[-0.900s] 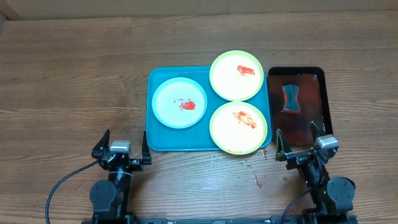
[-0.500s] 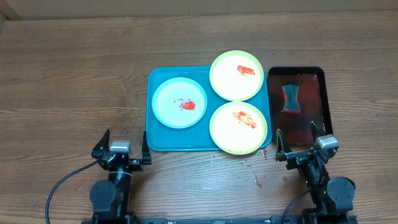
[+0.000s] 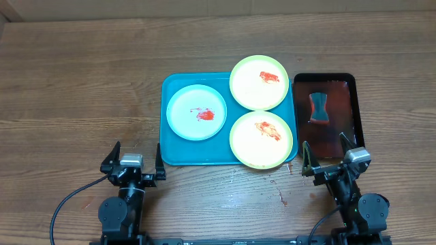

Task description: Clean dirty plates on tray and stack at the side

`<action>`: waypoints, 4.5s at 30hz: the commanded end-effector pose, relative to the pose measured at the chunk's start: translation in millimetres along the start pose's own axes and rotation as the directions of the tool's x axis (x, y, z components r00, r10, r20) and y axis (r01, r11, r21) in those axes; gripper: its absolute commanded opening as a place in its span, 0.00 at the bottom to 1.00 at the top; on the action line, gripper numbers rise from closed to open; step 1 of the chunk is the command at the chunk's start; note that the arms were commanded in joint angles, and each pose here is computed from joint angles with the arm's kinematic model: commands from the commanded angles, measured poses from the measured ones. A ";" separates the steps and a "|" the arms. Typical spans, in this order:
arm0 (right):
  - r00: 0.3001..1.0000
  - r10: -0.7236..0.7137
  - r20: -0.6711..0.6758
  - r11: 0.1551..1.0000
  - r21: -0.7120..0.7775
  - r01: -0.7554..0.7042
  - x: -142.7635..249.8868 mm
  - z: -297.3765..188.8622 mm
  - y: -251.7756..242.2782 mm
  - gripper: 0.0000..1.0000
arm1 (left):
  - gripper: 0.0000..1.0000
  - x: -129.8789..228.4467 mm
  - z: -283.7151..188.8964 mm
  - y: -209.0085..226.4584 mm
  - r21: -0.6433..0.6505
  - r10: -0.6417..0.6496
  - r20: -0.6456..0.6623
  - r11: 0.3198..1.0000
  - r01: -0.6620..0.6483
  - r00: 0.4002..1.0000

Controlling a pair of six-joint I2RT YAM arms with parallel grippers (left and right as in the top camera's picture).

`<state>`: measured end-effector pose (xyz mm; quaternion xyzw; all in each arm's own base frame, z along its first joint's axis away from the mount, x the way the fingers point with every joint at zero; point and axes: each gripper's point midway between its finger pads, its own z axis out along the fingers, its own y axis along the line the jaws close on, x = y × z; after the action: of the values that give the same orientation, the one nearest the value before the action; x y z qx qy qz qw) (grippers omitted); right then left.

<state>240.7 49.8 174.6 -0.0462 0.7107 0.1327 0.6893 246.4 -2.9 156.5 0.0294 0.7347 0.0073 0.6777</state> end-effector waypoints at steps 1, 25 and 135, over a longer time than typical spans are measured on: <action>1.000 0.005 0.006 1.000 0.008 -0.005 1.4 0.1 -1.3 1.00 | 1.00 -0.3 -0.3 -1.1 0.008 0.012 0.009 1.000 -0.012 1.000; 1.000 0.005 0.006 1.000 0.008 -0.005 1.4 0.1 -1.3 1.00 | 1.00 -0.3 -0.3 -1.1 0.008 0.012 0.009 1.000 -0.012 1.000; 0.441 0.229 -0.868 0.949 0.098 -0.301 -37.4 91.3 22.0 0.88 | 0.36 127.3 146.9 -59.6 -0.365 -0.378 -0.924 0.916 0.169 0.050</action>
<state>321.1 92.7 206.8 -0.0192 0.9547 0.2271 0.1914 377.6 -57.0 23.9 -0.1644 0.9856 -0.0372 0.0157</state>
